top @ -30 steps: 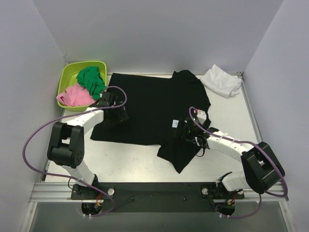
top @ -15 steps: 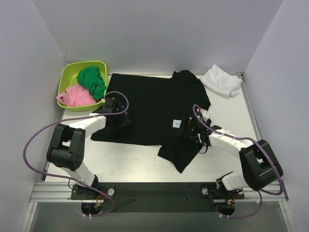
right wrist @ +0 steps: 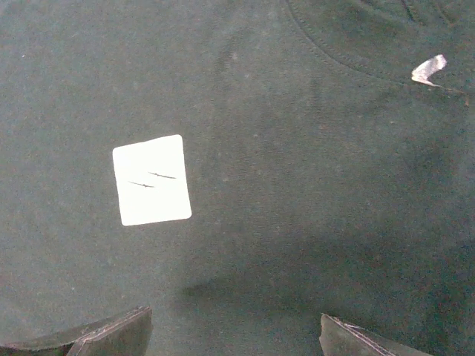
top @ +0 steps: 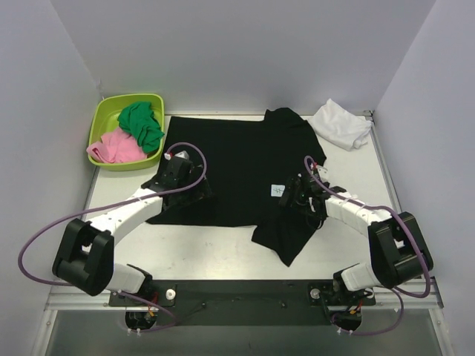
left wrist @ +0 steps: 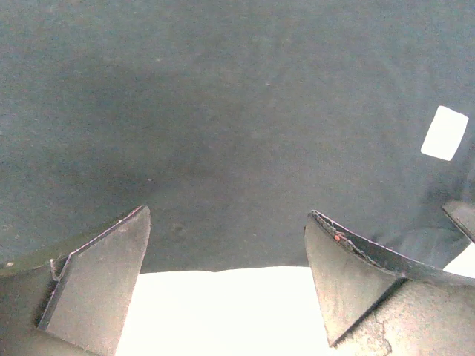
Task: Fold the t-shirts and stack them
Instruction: Flatten out the tshirt
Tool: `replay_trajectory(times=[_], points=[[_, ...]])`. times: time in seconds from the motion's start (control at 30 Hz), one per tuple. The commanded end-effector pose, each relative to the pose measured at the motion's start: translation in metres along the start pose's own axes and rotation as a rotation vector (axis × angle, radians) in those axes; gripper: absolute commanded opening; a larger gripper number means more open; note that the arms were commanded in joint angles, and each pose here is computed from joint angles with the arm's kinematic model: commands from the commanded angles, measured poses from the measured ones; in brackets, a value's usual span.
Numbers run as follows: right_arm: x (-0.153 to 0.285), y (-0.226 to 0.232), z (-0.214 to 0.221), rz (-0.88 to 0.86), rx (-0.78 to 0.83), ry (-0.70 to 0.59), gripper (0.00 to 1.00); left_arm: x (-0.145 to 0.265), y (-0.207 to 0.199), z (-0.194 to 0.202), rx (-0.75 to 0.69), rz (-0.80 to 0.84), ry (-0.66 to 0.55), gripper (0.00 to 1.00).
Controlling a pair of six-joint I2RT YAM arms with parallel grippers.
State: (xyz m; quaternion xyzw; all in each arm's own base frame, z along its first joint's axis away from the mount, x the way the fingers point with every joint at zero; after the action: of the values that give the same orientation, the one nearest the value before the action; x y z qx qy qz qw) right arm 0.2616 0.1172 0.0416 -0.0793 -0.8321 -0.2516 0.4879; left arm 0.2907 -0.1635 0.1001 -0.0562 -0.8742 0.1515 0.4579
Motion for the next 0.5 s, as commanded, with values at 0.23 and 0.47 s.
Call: replay_trajectory(times=[0.23,0.47], points=[[0.008,-0.07,0.022,0.284,-0.128,0.11,1.0,0.023,-0.021,0.008,-0.008,0.05,-0.06,0.95],[0.018,-0.069,0.011,0.272,-0.133,0.086,1.0,0.044,-0.021,0.001,-0.046,0.044,-0.074,0.96]])
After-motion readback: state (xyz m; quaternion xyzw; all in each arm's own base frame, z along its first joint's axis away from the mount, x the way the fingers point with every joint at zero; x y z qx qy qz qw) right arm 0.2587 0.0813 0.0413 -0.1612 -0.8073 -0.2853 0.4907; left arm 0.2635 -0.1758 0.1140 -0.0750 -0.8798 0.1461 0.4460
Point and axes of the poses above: each gripper's point midway between its finger pads, its own x axis back along the fingers, its own y axis along the line the jaws close on, z = x × y, the point moved 3 cm from there along x, back along the fingers, and after that the axes turned 10 degrees about -x, right-handed, at the moved point
